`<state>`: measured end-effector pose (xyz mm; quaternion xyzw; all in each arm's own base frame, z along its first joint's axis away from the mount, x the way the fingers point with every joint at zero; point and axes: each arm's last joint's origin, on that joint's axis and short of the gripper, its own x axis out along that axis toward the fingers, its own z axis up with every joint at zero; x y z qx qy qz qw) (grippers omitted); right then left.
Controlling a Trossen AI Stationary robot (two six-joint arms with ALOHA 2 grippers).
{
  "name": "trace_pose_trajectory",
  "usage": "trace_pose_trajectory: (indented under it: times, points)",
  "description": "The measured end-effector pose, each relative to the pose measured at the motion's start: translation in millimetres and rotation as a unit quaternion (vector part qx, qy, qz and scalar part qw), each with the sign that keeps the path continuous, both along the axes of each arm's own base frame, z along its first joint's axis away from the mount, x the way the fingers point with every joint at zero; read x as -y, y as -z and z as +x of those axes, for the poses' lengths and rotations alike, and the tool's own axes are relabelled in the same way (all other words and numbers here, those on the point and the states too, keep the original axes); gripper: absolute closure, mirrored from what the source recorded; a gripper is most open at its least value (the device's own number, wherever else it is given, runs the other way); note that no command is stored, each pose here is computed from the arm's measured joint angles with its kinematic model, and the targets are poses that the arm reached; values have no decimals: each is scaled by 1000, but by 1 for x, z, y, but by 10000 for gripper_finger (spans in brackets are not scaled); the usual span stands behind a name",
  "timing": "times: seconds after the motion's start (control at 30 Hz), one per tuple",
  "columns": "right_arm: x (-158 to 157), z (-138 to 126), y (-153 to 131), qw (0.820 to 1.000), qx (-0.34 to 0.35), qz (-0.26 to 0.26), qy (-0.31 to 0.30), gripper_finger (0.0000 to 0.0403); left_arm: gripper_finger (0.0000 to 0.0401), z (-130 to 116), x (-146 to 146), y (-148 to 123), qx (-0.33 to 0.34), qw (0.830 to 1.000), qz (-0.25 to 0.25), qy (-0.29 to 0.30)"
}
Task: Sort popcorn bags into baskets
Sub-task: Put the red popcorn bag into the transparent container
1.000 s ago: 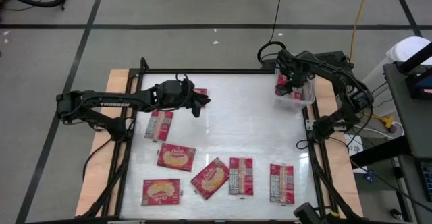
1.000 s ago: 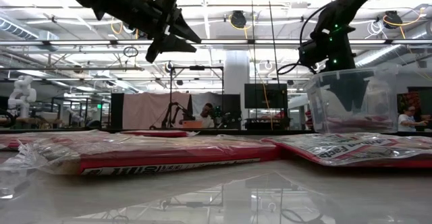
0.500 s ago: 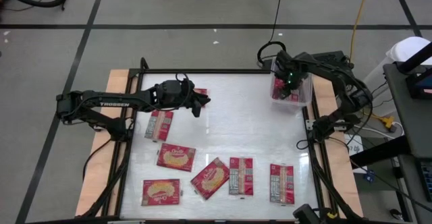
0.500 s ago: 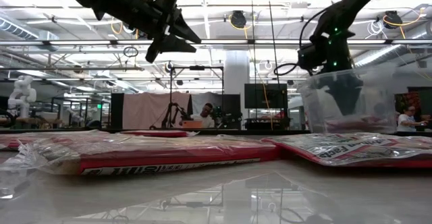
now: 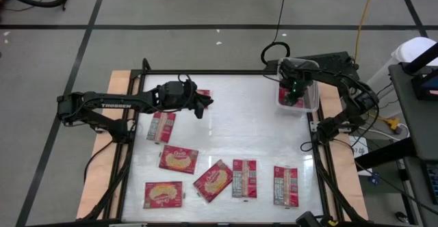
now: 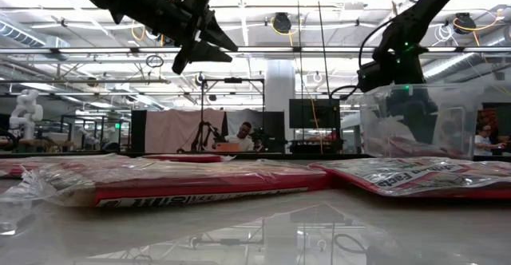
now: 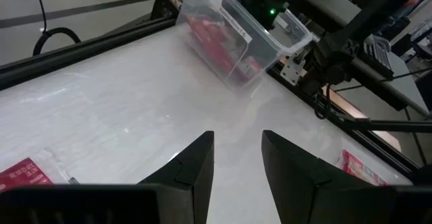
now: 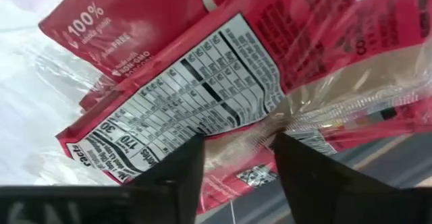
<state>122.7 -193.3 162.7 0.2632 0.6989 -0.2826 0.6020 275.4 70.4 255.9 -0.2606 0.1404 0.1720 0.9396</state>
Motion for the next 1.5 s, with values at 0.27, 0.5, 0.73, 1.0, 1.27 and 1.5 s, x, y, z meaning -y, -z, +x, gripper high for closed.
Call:
trace_pose_trajectory:
  times: [0.27,0.5,0.73,1.0,1.27,1.5]
  points:
    - [0,1,7,1000,18,-7,2,387,274,0,0,0,0,1000,1,-3]
    - [-1,0,0,999,29,-24,9,401,274,0,0,0,0,1000,0,-4]
    - [-9,-4,-20,996,65,-51,41,403,274,0,0,0,0,1000,0,-4]
    - [-18,-10,-42,989,96,-93,54,403,274,0,0,0,0,1000,2,-3]
    - [-21,-12,-54,981,121,-128,79,403,274,0,0,0,0,1000,1,-3]
    - [-22,-13,-73,972,145,-157,96,403,274,0,0,0,0,1000,0,-3]
